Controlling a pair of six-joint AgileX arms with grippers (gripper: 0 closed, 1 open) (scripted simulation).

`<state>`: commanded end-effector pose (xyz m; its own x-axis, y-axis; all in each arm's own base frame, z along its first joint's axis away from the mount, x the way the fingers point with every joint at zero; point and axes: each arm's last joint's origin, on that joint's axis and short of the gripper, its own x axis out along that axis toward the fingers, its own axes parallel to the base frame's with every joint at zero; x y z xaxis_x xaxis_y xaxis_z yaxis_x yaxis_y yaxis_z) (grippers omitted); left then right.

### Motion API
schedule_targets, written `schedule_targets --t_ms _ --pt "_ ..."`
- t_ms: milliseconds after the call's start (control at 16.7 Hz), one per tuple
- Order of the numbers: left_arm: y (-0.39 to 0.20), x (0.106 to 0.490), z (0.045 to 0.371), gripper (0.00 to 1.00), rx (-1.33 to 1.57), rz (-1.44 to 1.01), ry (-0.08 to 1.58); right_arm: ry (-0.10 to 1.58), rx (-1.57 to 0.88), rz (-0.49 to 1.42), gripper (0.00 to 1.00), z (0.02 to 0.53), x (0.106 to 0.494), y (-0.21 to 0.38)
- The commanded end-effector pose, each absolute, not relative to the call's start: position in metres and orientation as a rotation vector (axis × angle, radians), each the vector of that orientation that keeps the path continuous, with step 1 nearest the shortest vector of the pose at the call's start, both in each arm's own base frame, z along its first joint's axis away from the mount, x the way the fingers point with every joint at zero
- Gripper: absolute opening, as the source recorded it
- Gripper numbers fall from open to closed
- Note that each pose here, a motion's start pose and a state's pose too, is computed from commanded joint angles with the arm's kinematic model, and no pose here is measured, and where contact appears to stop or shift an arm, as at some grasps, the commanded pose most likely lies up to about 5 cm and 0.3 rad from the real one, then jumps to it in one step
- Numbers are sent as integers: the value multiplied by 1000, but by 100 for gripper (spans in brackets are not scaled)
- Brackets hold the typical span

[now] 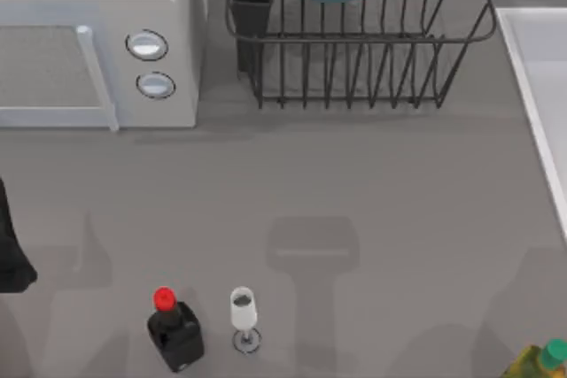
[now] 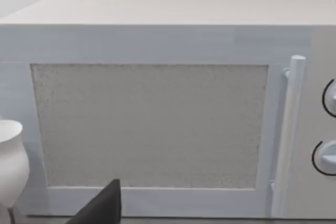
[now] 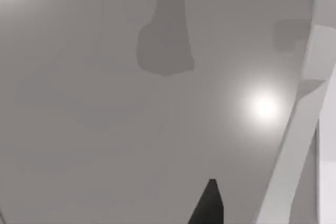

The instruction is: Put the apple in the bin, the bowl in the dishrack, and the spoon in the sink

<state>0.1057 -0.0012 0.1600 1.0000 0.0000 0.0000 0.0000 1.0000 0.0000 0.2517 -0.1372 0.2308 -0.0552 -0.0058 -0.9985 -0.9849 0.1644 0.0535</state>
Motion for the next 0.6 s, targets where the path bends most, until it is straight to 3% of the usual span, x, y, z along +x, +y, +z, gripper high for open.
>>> schedule_targets --t_ms 600 --pt "-1 106 160 100 0 0 0 1332 -1075 1143 0 237 423 -132"
